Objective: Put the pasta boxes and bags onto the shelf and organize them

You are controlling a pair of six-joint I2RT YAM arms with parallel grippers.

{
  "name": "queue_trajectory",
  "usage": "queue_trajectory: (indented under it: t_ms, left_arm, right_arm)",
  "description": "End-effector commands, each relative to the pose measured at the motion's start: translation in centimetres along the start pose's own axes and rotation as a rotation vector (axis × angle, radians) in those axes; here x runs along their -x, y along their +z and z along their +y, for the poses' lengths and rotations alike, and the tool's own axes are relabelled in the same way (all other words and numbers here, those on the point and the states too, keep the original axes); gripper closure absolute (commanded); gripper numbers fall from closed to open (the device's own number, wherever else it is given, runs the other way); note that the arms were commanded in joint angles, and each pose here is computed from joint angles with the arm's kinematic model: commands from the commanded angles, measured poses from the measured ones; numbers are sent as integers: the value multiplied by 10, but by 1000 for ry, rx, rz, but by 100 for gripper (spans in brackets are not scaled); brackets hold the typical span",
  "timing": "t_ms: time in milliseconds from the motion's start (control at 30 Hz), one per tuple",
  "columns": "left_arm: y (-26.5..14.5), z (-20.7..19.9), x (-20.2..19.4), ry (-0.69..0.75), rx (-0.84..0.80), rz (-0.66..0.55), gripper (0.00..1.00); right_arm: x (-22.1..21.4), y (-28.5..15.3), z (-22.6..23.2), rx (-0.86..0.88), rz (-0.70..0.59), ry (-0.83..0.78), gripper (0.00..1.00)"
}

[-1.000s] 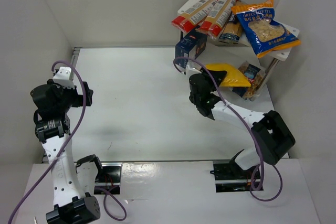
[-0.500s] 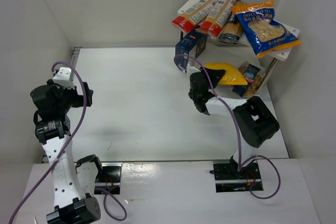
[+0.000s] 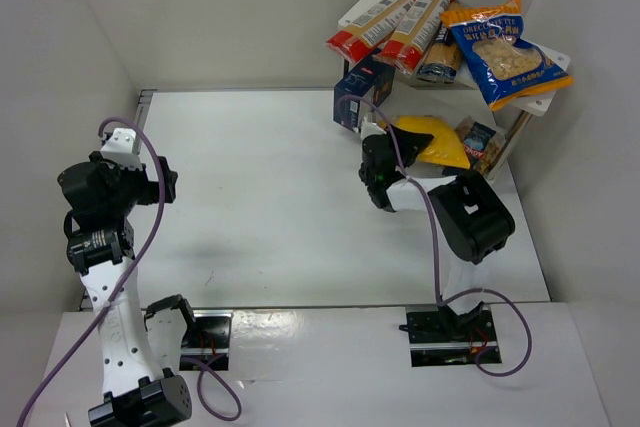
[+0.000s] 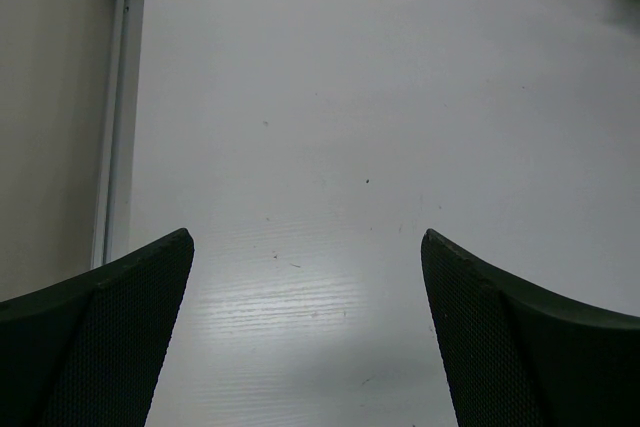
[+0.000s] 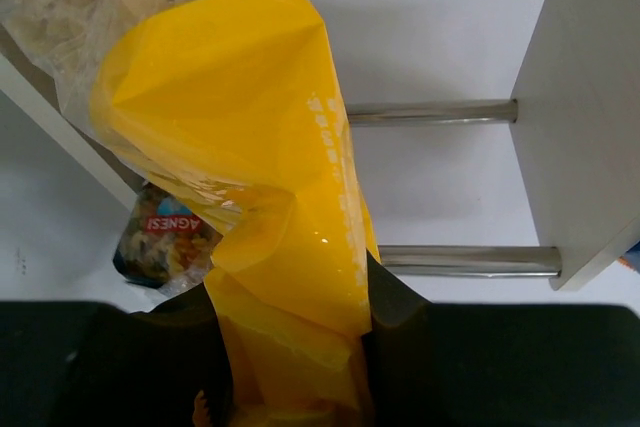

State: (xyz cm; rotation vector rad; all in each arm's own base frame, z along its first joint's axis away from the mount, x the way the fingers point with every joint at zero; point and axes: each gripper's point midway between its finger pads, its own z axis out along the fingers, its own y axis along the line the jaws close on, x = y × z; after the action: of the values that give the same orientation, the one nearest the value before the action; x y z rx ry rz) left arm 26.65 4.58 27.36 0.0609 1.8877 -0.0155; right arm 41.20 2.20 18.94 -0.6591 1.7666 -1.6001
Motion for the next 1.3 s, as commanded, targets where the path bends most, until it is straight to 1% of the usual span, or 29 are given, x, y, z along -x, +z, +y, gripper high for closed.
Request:
queue_trajectory:
  t_ms: [0, 100, 333, 367, 467, 500, 567, 800, 967, 1033, 1133, 1167, 1200, 1233, 1267]
  left_arm:
    - [-1, -2, 8, 24, -12, -36, 0]
    - [-1, -2, 8, 24, -12, -36, 0]
    - [-1, -1, 8, 33, -12, -36, 0]
    - [-1, -1, 8, 33, -12, -36, 0]
    - [-1, -1, 8, 33, -12, -36, 0]
    - [-1, -1, 8, 33, -12, -36, 0]
    - [-1, -1, 8, 33, -12, -36, 0]
    - [-2, -2, 6, 29, -13, -28, 0]
    - [-4, -2, 7, 33, -12, -36, 0]
    - [-4, -2, 7, 33, -12, -36, 0]
    - [-4, -2, 7, 33, -12, -36, 0]
    - [-4, -2, 7, 33, -12, -36, 0]
    - [-4, -2, 7, 33, -12, -36, 0]
    - [-4, -2, 7, 33, -12, -36, 0]
    - [-4, -2, 7, 33, -12, -36, 0]
  right_arm:
    - [1, 3, -7, -42, 70, 151, 100]
    - [7, 6, 1, -22, 85, 146, 100]
    - [24, 13, 21, 10, 125, 217, 100]
    - [24, 13, 26, 25, 133, 181, 100]
    - [28, 15, 37, 39, 141, 161, 100]
    - [31, 16, 34, 35, 140, 183, 100]
    - [32, 17, 41, 40, 144, 179, 100]
    - [46, 22, 43, 50, 140, 178, 100]
    - [61, 27, 43, 69, 126, 208, 100]
    - [59, 30, 44, 73, 140, 209, 100]
    - [64, 32, 50, 82, 136, 207, 98]
    - [63, 37, 47, 76, 145, 220, 96]
    - [62, 37, 58, 86, 150, 188, 95]
    - [59, 41, 53, 74, 165, 199, 93]
    - [62, 42, 54, 74, 165, 189, 90]
